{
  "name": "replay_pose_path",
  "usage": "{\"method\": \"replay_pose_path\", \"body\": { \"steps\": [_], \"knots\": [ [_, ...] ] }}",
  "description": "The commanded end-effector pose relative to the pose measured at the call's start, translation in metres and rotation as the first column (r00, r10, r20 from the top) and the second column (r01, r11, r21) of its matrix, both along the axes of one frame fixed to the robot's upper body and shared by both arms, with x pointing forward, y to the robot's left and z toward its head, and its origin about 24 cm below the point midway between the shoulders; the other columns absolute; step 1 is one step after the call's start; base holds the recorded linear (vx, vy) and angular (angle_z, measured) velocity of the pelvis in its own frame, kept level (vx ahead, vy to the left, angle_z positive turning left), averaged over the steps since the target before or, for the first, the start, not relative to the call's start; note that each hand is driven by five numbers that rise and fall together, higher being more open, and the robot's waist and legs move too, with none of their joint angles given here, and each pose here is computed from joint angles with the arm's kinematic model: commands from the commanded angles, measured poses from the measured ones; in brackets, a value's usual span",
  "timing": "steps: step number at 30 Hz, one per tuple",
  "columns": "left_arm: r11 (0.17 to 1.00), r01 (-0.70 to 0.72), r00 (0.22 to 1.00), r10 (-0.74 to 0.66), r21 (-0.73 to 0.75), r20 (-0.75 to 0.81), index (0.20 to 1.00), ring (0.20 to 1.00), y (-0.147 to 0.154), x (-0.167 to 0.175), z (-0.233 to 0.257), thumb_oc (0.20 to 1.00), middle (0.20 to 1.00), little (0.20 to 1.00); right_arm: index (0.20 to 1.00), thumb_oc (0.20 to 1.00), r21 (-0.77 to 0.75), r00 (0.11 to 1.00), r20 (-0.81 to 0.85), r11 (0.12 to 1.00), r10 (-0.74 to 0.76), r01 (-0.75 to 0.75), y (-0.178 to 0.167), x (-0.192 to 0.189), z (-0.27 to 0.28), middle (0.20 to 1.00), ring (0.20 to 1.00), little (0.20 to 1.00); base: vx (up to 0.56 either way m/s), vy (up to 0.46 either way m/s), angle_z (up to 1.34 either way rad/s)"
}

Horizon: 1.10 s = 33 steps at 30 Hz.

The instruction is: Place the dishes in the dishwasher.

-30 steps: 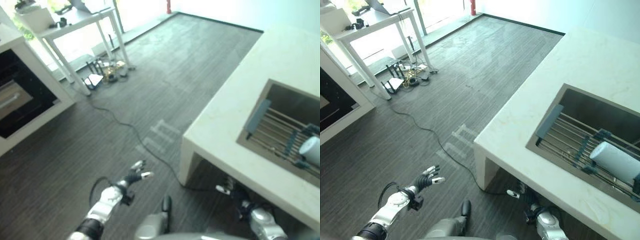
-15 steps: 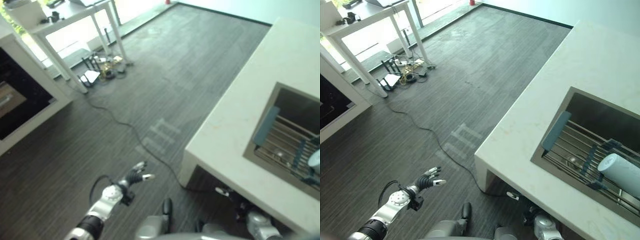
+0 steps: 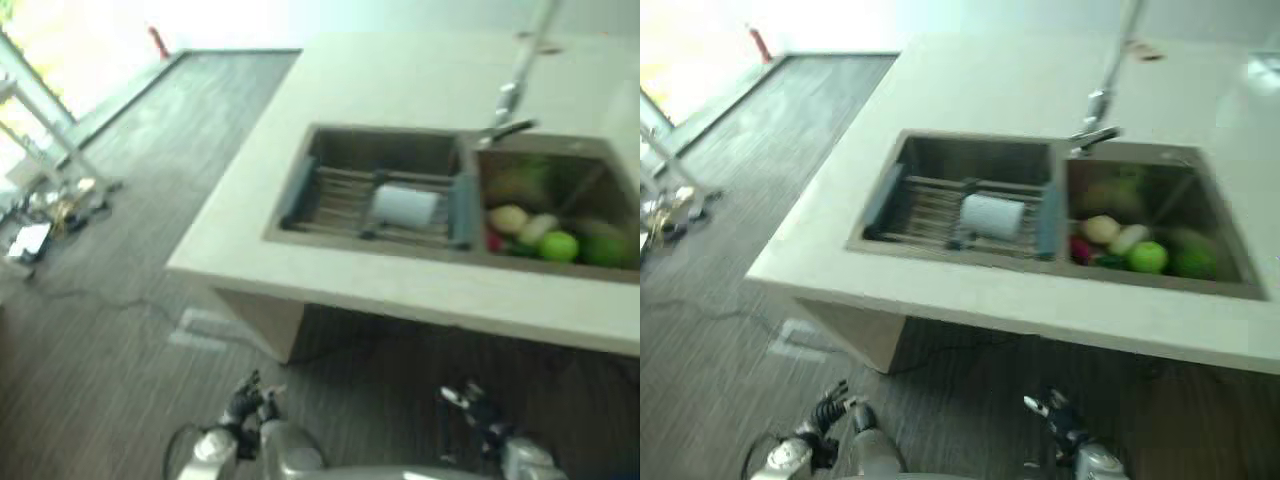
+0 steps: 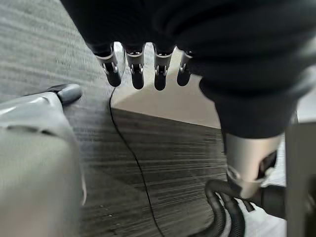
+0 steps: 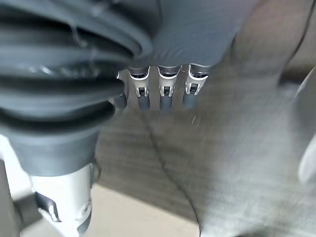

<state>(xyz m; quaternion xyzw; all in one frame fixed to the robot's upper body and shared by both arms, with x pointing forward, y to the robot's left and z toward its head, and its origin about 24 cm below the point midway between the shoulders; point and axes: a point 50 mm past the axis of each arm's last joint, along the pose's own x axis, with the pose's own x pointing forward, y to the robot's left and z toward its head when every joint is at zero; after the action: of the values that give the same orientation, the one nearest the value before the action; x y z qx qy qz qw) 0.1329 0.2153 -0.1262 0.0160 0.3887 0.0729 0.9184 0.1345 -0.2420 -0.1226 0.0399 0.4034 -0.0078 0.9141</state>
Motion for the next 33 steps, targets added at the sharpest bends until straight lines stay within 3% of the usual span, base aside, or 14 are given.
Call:
{"method": "replay_pose_path", "body": {
  "steps": [1, 6, 11, 18, 24, 28, 29, 30, 32, 33],
  "knots": [
    [0.992, -0.106, 0.959, 0.082, 0.075, 0.271, 1.0, 1.0, 0.026, 0.061, 0.042, 1.0, 1.0, 1.0, 1.0, 1.0, 0.038, 0.99, 0.123, 0.997, 0.064, -0.069, 0.032, 0.055, 0.015, 1.0, 1.0, 1.0, -0.04, -0.131, 0.01],
    [0.943, -0.326, 0.923, 0.303, 0.066, 0.237, 1.0, 1.0, 0.045, 0.041, 0.031, 1.0, 1.0, 1.0, 1.0, 1.0, -0.007, 0.997, 0.077, 1.0, -0.004, 0.005, 0.01, 0.047, 0.008, 1.0, 1.0, 1.0, 0.02, 0.028, -0.86],
    [0.791, -0.611, 0.764, 0.584, 0.016, 0.273, 1.0, 1.0, 0.081, 0.025, 0.033, 1.0, 1.0, 1.0, 1.0, 1.0, 0.002, 0.987, 0.013, 0.987, -0.16, 0.16, -0.01, 0.023, -0.003, 1.0, 1.0, 1.0, 0.06, 0.027, -0.11],
    [0.693, -0.719, 0.66, 0.655, 0.057, 0.368, 1.0, 1.0, 0.117, 0.024, 0.054, 1.0, 1.0, 1.0, 1.0, 1.0, -0.034, 0.943, -0.133, 0.952, -0.306, 0.304, -0.023, -0.019, -0.019, 1.0, 1.0, 1.0, 0.04, 0.008, 0.03],
    [0.536, -0.839, 0.488, 0.669, 0.091, 0.561, 1.0, 1.0, 0.158, 0.026, 0.099, 1.0, 1.0, 1.0, 1.0, 1.0, -0.041, 0.912, -0.181, 0.93, -0.367, 0.366, -0.025, -0.042, -0.025, 1.0, 1.0, 1.0, 0.02, 0.041, -0.04],
    [0.34, -0.925, 0.35, 0.588, 0.17, 0.729, 1.0, 1.0, 0.202, 0.014, 0.153, 1.0, 1.0, 1.0, 1.0, 1.0, -0.017, 0.917, -0.167, 0.931, -0.363, 0.366, -0.022, -0.044, -0.026, 1.0, 1.0, 1.0, 0.0, 0.0, 0.0],
    [0.215, -0.952, 0.3, 0.544, 0.215, 0.783, 1.0, 1.0, 0.223, 0.003, 0.178, 1.0, 1.0, 1.0, 1.0, 1.0, -0.017, 0.92, -0.16, 0.933, -0.358, 0.361, -0.023, -0.042, -0.025, 1.0, 1.0, 1.0, 0.01, 0.007, 0.04],
    [0.103, -0.951, 0.304, 0.492, 0.293, 0.816, 1.0, 1.0, 0.238, -0.007, 0.198, 1.0, 1.0, 1.0, 1.0, 1.0, -0.018, 0.922, -0.156, 0.935, -0.354, 0.355, -0.024, -0.04, -0.024, 1.0, 1.0, 1.0, 0.0, 0.0, 0.0],
    [-0.037, -0.917, 0.359, 0.358, 0.397, 0.862, 1.0, 1.0, 0.259, -0.017, 0.239, 1.0, 1.0, 1.0, 1.0, 1.0, -0.019, 0.923, -0.152, 0.935, -0.353, 0.354, -0.027, -0.037, -0.022, 1.0, 1.0, 1.0, 0.05, -0.018, -0.07],
    [-0.154, -0.84, 0.524, 0.02, 0.52, 0.852, 1.0, 1.0, 0.268, -0.006, 0.322, 1.0, 1.0, 1.0, 1.0, 1.0, -0.004, 0.918, -0.151, 0.929, -0.367, 0.371, -0.032, -0.034, -0.02, 1.0, 1.0, 1.0, 0.08, -0.038, -0.08]
  ]
}}
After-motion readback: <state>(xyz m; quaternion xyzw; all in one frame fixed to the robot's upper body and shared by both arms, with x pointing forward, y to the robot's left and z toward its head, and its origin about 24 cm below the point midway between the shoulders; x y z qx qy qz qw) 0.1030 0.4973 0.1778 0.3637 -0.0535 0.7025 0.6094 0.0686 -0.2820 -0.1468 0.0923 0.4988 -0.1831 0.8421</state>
